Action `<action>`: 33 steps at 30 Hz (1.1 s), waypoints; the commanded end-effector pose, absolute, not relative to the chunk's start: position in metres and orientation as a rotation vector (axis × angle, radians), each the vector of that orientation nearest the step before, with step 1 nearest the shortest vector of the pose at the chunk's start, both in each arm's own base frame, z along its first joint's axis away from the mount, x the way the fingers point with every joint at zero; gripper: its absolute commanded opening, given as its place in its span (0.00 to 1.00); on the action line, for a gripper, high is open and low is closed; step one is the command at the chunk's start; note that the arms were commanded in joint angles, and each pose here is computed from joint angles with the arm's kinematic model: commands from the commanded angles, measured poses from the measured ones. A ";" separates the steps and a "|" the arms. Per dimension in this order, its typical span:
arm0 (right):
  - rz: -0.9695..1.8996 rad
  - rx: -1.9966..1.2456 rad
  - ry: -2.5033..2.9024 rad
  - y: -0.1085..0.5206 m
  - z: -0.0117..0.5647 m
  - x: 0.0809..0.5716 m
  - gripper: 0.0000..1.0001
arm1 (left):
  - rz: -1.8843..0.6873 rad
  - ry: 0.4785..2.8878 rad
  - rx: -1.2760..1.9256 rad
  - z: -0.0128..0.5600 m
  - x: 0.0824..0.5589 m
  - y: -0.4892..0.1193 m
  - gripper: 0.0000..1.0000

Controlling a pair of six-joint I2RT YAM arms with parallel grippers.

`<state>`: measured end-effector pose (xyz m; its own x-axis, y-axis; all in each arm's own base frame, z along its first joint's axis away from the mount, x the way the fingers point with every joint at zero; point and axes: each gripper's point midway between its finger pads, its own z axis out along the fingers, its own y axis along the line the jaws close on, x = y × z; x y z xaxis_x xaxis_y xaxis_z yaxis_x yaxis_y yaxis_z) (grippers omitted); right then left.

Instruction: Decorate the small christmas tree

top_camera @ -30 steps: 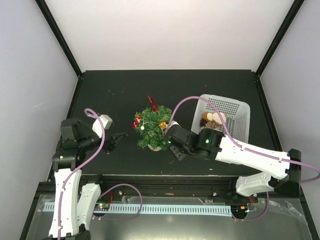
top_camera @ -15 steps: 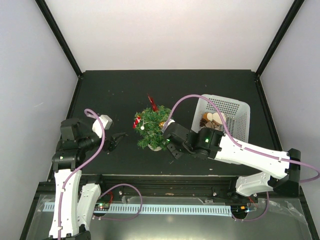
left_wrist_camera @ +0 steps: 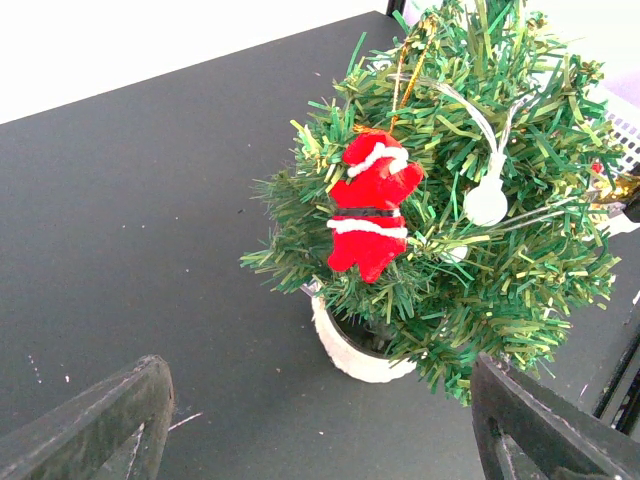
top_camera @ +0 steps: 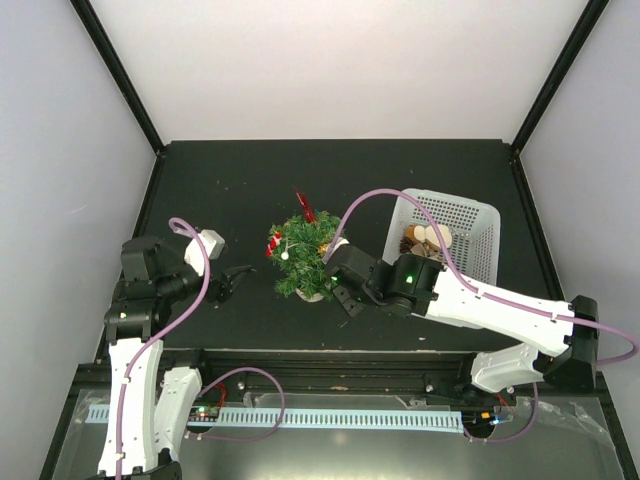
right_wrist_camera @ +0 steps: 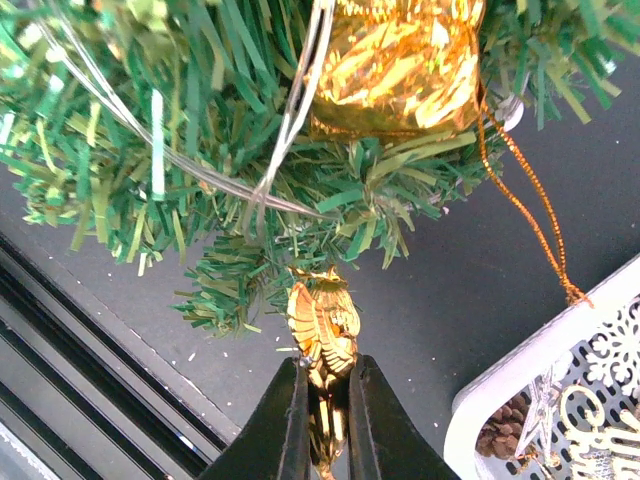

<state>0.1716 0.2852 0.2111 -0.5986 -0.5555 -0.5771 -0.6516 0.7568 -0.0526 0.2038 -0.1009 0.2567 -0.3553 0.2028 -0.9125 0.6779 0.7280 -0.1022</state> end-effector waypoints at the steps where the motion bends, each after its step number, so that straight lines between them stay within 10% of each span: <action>1: 0.212 -0.908 2.369 0.283 0.206 0.173 0.01 | -0.587 1.877 0.706 0.261 0.204 -0.103 0.82; 33: 0.256 -0.910 2.431 0.274 0.186 0.159 0.01 | -0.584 1.868 0.710 0.262 0.203 -0.103 0.82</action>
<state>0.1599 0.2735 0.1816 -0.6258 -0.5822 -0.5191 -0.6632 0.7474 -0.0387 0.2040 -0.1009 0.2557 -0.3536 0.2079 -0.9120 0.6803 0.7264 -0.0981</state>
